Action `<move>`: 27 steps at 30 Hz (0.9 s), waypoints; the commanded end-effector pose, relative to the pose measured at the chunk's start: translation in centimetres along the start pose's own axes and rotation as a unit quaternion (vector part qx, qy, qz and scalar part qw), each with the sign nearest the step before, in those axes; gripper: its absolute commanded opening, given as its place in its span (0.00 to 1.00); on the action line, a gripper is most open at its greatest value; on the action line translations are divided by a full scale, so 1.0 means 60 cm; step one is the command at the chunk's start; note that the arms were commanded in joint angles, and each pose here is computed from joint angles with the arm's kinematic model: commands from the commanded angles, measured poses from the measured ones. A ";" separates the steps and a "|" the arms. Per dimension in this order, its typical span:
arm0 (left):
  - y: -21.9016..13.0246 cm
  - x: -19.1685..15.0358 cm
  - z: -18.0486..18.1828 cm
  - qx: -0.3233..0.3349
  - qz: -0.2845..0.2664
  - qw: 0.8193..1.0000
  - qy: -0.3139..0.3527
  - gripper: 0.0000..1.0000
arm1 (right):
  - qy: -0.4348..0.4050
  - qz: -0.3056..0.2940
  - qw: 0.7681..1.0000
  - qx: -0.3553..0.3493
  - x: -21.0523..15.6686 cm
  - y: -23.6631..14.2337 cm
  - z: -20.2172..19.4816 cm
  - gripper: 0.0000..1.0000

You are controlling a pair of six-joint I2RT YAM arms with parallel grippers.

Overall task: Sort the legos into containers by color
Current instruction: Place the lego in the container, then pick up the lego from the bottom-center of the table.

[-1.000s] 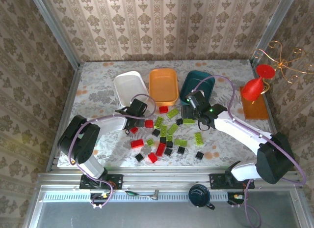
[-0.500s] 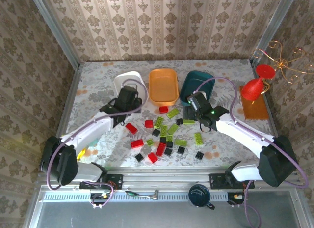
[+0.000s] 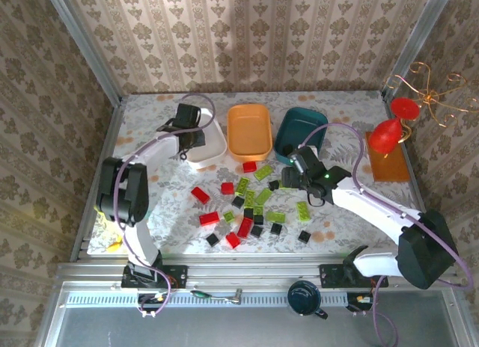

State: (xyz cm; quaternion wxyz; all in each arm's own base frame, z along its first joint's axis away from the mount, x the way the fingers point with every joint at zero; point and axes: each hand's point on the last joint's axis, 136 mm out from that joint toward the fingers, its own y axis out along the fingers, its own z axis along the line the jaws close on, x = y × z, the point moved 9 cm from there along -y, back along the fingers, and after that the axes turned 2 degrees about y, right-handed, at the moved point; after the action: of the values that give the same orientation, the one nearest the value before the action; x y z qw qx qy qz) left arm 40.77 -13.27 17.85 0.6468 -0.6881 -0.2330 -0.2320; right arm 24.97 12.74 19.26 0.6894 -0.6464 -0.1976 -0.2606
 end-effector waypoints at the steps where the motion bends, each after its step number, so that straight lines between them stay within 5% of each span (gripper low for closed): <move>1: 0.012 0.023 -0.009 -0.010 0.013 1.000 0.008 0.29 | 0.008 0.001 1.000 -0.004 -0.007 -0.014 -0.011 0.80; 7: 0.027 0.030 -0.010 -0.002 0.024 1.000 -0.001 0.47 | 0.012 0.001 1.000 0.008 -0.012 -0.028 -0.016 0.80; 16: -0.118 0.067 -0.042 -0.089 -0.076 0.993 -0.014 0.77 | 0.026 0.045 0.999 0.013 -0.052 -0.012 -0.025 0.77; 21: -0.216 -0.006 -0.086 -0.162 -0.128 0.978 0.010 1.00 | 0.030 0.089 0.996 -0.001 -0.092 0.008 -0.038 0.74; 27: -0.258 -0.139 -0.093 -0.214 -0.123 0.969 0.011 1.00 | 0.025 0.129 0.991 -0.018 -0.134 0.028 -0.052 0.74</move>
State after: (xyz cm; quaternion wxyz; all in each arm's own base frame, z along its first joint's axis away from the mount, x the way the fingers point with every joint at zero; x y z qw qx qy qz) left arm 26.08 -18.65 27.61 0.4524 -0.7622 -0.2506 -0.3893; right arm 20.39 10.76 14.02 0.7094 -0.6633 -0.1179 -0.2072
